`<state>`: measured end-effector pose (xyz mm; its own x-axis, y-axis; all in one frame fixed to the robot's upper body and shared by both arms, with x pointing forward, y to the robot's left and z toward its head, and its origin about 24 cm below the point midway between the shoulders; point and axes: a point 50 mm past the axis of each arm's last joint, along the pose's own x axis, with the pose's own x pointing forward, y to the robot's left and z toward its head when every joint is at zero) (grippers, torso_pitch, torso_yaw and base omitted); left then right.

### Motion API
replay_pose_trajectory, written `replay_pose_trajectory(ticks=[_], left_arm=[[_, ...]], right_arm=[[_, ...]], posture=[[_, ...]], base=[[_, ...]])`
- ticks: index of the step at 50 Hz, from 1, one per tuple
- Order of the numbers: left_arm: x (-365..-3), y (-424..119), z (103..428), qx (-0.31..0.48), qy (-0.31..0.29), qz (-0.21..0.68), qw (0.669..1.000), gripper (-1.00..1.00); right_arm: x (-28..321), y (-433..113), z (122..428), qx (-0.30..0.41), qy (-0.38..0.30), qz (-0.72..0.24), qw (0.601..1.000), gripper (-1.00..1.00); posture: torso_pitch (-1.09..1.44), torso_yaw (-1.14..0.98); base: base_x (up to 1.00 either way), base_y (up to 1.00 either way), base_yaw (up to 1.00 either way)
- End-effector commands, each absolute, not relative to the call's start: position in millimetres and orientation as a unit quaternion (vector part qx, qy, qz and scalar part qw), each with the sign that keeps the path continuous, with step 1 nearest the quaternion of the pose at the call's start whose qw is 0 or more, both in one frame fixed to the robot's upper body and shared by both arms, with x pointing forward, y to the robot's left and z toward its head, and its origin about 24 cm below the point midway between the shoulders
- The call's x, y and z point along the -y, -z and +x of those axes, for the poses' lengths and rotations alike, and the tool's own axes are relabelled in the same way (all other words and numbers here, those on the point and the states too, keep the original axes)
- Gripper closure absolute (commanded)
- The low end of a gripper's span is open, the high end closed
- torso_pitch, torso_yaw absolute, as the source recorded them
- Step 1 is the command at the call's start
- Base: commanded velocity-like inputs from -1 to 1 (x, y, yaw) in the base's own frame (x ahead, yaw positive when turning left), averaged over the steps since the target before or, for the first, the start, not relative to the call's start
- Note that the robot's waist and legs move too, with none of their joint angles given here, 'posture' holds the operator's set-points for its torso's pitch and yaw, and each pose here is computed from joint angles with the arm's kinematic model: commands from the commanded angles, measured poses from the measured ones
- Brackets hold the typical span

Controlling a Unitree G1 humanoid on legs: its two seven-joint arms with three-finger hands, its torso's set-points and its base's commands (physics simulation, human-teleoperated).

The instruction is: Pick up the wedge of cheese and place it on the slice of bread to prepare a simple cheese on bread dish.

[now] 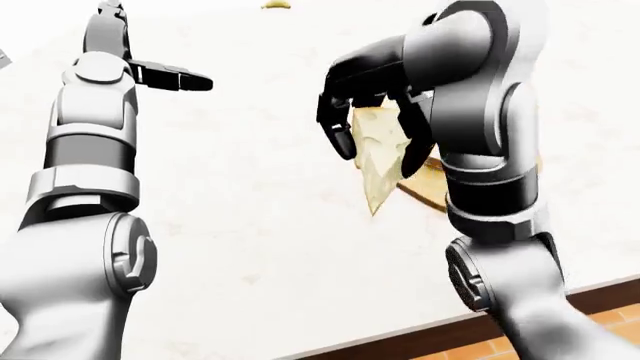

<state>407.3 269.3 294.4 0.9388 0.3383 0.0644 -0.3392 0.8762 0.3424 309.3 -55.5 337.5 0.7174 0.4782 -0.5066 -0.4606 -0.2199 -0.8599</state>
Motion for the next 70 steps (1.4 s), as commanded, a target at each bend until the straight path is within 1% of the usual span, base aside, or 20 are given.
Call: replay_pose_trajectory(ticks=[1, 4, 6, 10, 12, 16, 18, 21, 34, 43, 57, 70], left_arm=[[-268, -324, 402, 0.057, -0.182, 0.180, 0.965, -1.00], [-268, -324, 402, 0.057, -0.182, 0.180, 0.965, -1.00], [-269, -324, 402, 0.057, -0.183, 0.180, 0.965, -1.00], [-269, -324, 401, 0.056, -0.183, 0.180, 0.965, -1.00], [-269, -325, 401, 0.057, -0.183, 0.180, 0.965, -1.00], [-269, -325, 401, 0.057, -0.183, 0.180, 0.965, -1.00], [-269, -325, 401, 0.057, -0.183, 0.180, 0.965, -1.00], [-269, -323, 402, 0.056, -0.183, 0.181, 0.965, -1.00], [-268, -321, 403, 0.055, -0.183, 0.181, 0.965, -1.00], [-267, -321, 403, 0.055, -0.181, 0.181, 0.965, -1.00], [-265, -323, 402, 0.057, -0.178, 0.183, 0.965, -1.00], [-268, -322, 402, 0.056, -0.180, 0.183, 0.965, -1.00]], right_arm=[[64, -367, 312, 0.034, -0.310, -0.695, 0.648, 1.00], [72, -381, 326, 0.032, -0.278, -0.693, 0.665, 1.00], [80, -382, 335, 0.008, -0.263, -0.686, 0.678, 1.00], [92, -391, 349, 0.004, -0.230, -0.684, 0.692, 1.00], [102, -398, 359, 0.001, -0.202, -0.677, 0.708, 1.00], [117, -402, 372, -0.010, -0.181, -0.659, 0.730, 1.00], [125, -402, 377, -0.013, -0.165, -0.642, 0.748, 1.00], [135, -402, 383, -0.023, -0.137, -0.629, 0.764, 1.00], [174, -391, 397, -0.053, -0.074, -0.642, 0.761, 1.00], [193, -388, 399, -0.064, -0.045, -0.616, 0.784, 1.00], [212, -369, 404, -0.080, -0.029, -0.585, 0.806, 1.00], [220, -349, 409, -0.108, -0.019, -0.617, 0.779, 1.00]], posture=[[0.00, 0.00], [0.00, 0.00], [0.00, 0.00], [0.00, 0.00], [0.00, 0.00], [0.00, 0.00], [0.00, 0.00], [0.00, 0.00], [0.00, 0.00], [0.00, 0.00], [0.00, 0.00], [0.00, 0.00]], base=[[0.00, 0.00, 0.00], [0.00, 0.00, 0.00], [0.00, 0.00, 0.00], [0.00, 0.00, 0.00], [0.00, 0.00, 0.00], [0.00, 0.00, 0.00], [0.00, 0.00, 0.00], [0.00, 0.00, 0.00], [0.00, 0.00, 0.00], [0.00, 0.00, 0.00], [0.00, 0.00, 0.00], [0.00, 0.00, 0.00]])
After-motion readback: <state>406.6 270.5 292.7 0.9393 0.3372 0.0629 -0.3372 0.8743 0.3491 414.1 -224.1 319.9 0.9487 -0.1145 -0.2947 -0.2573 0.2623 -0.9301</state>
